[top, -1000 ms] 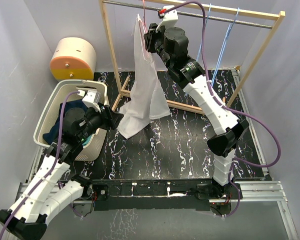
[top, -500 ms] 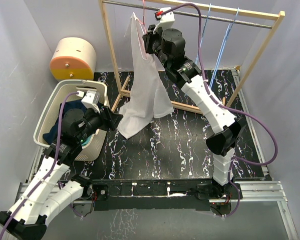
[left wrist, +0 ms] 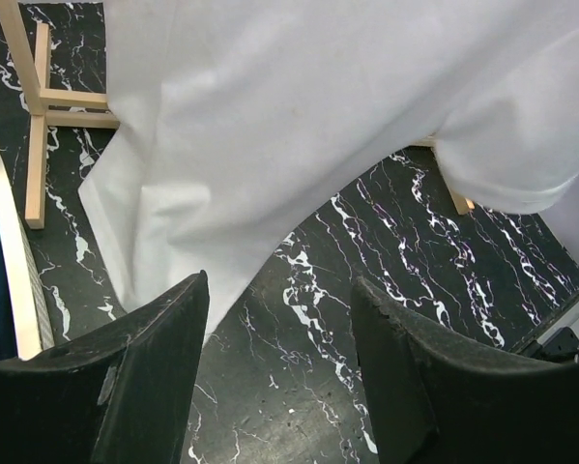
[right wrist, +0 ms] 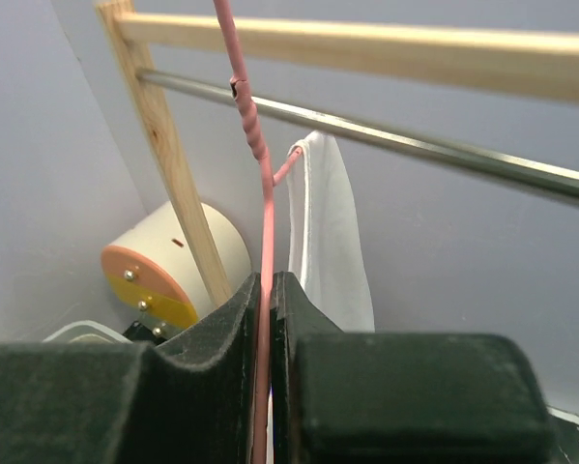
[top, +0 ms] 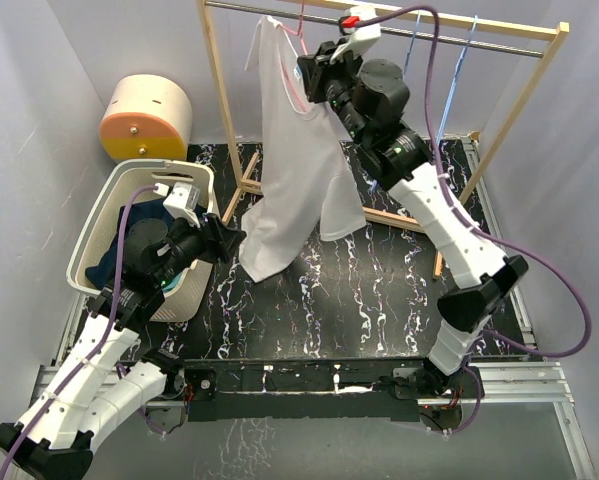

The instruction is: Remove the t-shirt from the hanger

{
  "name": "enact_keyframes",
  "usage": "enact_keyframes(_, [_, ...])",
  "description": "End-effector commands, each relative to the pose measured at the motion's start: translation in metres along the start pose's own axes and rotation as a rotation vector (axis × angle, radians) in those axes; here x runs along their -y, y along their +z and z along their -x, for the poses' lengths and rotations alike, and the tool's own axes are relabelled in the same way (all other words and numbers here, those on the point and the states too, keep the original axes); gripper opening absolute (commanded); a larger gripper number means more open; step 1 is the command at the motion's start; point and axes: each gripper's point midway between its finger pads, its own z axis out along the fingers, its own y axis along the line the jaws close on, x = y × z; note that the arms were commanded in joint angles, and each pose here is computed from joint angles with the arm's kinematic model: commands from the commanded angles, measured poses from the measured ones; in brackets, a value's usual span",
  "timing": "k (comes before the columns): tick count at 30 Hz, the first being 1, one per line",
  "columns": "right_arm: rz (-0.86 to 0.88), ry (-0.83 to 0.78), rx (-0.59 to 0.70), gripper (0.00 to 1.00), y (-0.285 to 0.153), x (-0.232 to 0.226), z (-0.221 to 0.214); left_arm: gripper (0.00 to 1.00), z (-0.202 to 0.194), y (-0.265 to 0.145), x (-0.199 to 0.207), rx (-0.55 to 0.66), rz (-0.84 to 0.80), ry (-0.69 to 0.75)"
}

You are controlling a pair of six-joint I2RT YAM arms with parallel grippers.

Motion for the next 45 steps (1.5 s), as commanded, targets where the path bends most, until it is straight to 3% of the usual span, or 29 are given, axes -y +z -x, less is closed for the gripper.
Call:
enact_keyframes(1, [0.049, 0.024, 0.232, 0.08, -0.035, -0.008, 0.092, 0.59, 0.007, -0.004, 0.009, 0.021, -0.039, 0.003])
enact_keyframes(9, [0.184, 0.061, 0.041, 0.08, -0.074, -0.027, 0.057, 0.67, 0.023, -0.014, 0.028, 0.042, -0.127, 0.083])
enact_keyframes(17, [0.474, 0.102, -0.252, 0.08, -0.188, -0.060, 0.001, 0.75, 0.078, -0.041, 0.072, 0.156, -0.304, 0.219])
enact_keyframes(22, [0.650, 0.158, -0.389, 0.08, -0.267, -0.077, -0.022, 0.79, 0.109, -0.063, 0.121, 0.233, -0.542, 0.251])
enact_keyframes(28, [0.844, 0.264, -0.413, 0.08, -0.335, -0.097, -0.020, 0.81, 0.121, -0.083, 0.173, 0.230, -0.887, 0.156])
enact_keyframes(35, [0.902, 0.323, -0.386, 0.08, -0.346, -0.104, -0.016, 0.80, 0.138, -0.094, 0.193, 0.271, -1.067, 0.039])
enact_keyframes(45, [0.871, 0.361, -0.365, 0.08, -0.323, -0.105, -0.028, 0.78, 0.139, -0.083, 0.202, 0.261, -1.112, -0.029])
